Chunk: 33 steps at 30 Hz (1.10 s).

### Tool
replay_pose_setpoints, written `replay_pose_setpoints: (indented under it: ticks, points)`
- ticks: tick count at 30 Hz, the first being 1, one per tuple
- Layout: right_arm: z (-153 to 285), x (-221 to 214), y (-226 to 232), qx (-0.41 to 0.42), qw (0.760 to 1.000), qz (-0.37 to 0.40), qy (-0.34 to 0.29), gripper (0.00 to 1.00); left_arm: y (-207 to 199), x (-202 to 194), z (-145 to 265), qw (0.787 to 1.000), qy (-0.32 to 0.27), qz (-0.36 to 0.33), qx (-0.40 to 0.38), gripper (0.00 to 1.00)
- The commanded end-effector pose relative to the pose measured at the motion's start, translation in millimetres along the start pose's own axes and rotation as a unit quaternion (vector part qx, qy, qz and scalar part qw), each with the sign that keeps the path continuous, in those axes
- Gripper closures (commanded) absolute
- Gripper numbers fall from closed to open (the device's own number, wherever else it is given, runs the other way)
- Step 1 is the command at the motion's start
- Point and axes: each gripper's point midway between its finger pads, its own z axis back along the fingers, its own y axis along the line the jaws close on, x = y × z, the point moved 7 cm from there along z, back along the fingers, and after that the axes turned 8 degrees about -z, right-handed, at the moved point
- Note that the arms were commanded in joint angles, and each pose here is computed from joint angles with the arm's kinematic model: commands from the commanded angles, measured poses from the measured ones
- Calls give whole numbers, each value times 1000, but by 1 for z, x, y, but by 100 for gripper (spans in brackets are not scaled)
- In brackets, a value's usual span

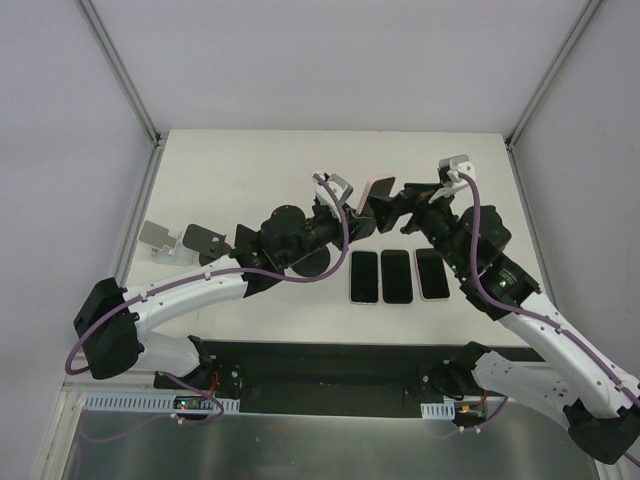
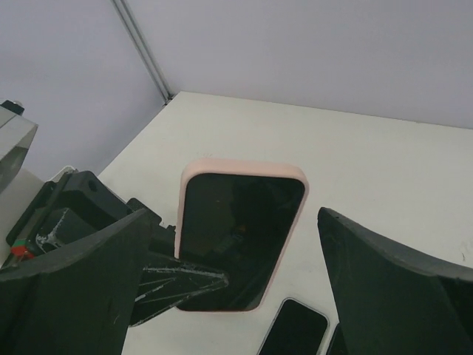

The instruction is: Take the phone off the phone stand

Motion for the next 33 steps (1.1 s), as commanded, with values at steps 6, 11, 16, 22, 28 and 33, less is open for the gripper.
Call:
replay_pose_setpoints:
  ticks: [6, 11, 16, 22, 28, 33]
  points:
    - [-16, 5, 13, 37, 999, -16, -17, 4, -15, 50, 13, 993, -87, 47, -56, 100]
    - [-22, -7, 5, 3, 999, -39, -9, 4, -16, 51, 15, 993, -92, 55, -59, 100]
    - [-24, -23, 2, -5, 999, -51, 19, 4, -16, 50, 15, 992, -93, 57, -56, 100]
    - [-24, -33, -6, -35, 997, -56, 37, 4, -14, 49, 16, 992, -96, 61, -48, 100]
    - [-18, -34, -16, -72, 996, -51, 33, 2, -11, 47, 16, 993, -94, 66, -34, 100]
    - [-22, -40, -7, -29, 997, -41, 60, 1, -11, 47, 15, 993, -95, 66, -35, 100]
